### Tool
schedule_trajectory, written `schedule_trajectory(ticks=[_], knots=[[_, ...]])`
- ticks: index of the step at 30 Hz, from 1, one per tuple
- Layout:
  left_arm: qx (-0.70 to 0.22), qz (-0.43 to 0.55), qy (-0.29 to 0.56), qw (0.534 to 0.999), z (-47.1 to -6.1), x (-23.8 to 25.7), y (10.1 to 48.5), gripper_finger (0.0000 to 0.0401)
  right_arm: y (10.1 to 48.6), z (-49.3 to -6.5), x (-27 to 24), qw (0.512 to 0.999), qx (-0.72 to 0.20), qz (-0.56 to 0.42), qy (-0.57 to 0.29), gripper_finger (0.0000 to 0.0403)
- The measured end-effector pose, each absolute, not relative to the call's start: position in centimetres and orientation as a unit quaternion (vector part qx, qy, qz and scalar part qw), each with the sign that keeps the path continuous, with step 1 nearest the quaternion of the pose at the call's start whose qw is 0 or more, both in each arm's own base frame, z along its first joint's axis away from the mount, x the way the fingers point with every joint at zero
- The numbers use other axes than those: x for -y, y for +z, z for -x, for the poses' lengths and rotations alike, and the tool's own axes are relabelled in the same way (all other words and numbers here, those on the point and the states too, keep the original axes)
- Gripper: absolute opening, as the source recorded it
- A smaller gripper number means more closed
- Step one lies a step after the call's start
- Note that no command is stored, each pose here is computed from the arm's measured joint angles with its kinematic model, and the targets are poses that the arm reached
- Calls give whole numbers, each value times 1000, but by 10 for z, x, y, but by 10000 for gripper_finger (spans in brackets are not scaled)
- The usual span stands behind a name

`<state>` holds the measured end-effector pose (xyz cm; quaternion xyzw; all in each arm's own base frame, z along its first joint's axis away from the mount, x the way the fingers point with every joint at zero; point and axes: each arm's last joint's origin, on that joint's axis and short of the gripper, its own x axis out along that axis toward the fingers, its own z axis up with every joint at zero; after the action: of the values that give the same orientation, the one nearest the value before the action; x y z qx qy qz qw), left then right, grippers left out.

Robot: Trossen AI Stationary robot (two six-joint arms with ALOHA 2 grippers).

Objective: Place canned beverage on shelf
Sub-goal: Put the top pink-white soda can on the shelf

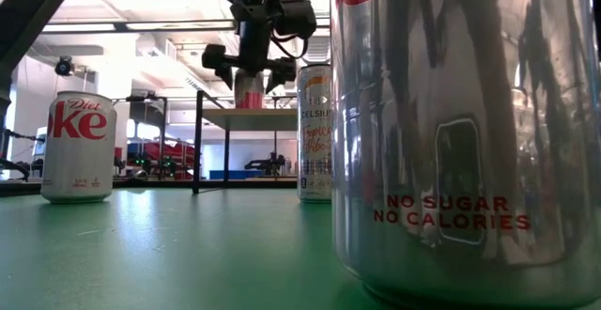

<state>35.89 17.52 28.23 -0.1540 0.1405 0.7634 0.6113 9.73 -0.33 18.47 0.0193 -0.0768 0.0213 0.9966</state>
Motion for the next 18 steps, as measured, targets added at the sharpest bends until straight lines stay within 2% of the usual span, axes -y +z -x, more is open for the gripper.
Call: schedule_trajectory(ticks=[7, 18], knots=[[-147, 171, 740, 634, -353, -152, 305, 397, 185, -97, 3, 997, 77, -19, 21, 357], [-276, 311, 634, 653, -330, -135, 376, 399, 185, -97, 3, 997, 76, -19, 21, 357]])
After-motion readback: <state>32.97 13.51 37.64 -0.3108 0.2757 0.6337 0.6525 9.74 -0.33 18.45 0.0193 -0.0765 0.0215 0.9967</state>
